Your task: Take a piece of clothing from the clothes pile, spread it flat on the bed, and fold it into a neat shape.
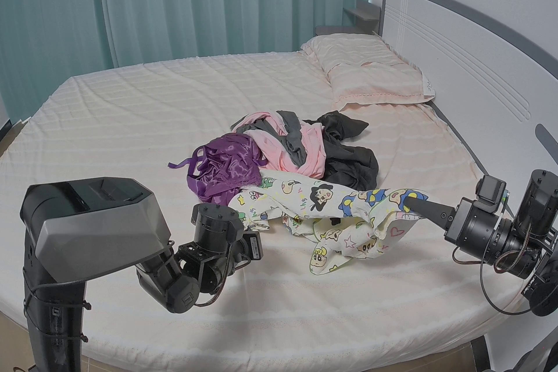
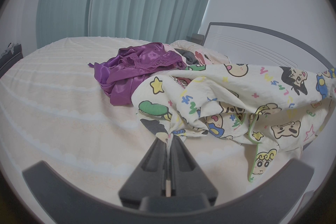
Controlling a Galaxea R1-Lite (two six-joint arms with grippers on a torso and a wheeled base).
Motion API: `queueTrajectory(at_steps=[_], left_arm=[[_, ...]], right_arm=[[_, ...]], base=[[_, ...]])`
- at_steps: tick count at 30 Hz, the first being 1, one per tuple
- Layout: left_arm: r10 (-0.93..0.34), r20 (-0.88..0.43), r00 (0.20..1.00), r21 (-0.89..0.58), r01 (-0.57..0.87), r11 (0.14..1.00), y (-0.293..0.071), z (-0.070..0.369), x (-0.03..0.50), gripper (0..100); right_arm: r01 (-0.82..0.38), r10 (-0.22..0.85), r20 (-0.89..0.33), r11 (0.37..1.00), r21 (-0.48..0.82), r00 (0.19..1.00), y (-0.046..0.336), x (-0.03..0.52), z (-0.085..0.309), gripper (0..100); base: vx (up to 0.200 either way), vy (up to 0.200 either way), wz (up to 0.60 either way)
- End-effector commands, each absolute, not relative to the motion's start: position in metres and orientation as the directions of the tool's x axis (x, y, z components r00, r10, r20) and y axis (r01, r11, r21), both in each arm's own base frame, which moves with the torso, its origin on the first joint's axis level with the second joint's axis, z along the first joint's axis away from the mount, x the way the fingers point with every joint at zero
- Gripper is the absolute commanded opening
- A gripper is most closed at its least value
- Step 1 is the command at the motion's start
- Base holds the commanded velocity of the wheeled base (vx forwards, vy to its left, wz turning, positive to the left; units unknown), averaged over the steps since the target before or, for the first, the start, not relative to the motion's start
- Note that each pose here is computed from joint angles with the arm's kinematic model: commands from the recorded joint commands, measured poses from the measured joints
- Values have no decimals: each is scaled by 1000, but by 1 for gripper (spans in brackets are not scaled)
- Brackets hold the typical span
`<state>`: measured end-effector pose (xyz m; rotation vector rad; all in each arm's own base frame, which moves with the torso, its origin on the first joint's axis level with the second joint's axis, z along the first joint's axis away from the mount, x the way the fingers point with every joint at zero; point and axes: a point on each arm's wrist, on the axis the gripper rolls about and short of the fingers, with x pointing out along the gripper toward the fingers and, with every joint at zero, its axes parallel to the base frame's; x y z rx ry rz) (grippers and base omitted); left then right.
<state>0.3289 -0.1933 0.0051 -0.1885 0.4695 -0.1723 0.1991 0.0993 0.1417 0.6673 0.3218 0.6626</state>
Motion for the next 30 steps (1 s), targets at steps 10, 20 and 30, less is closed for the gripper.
queueTrajectory(at_steps=[10,20,30], left_arm=[[-219,-440,871,-216,134,967,-203,-7,333,0],[-248,-423,871,-227,163,960,-213,-7,333,100],[-248,-409,878,-230,164,959,-223,-17,347,100]], right_arm=[[-455,658,-76,595,662,749,99,199,140,0],[-458,659,-72,593,662,749,100,200,141,0],[-462,659,-66,592,661,749,100,200,142,0]], base=[[0,0,0],[0,0,0],[0,0,0]])
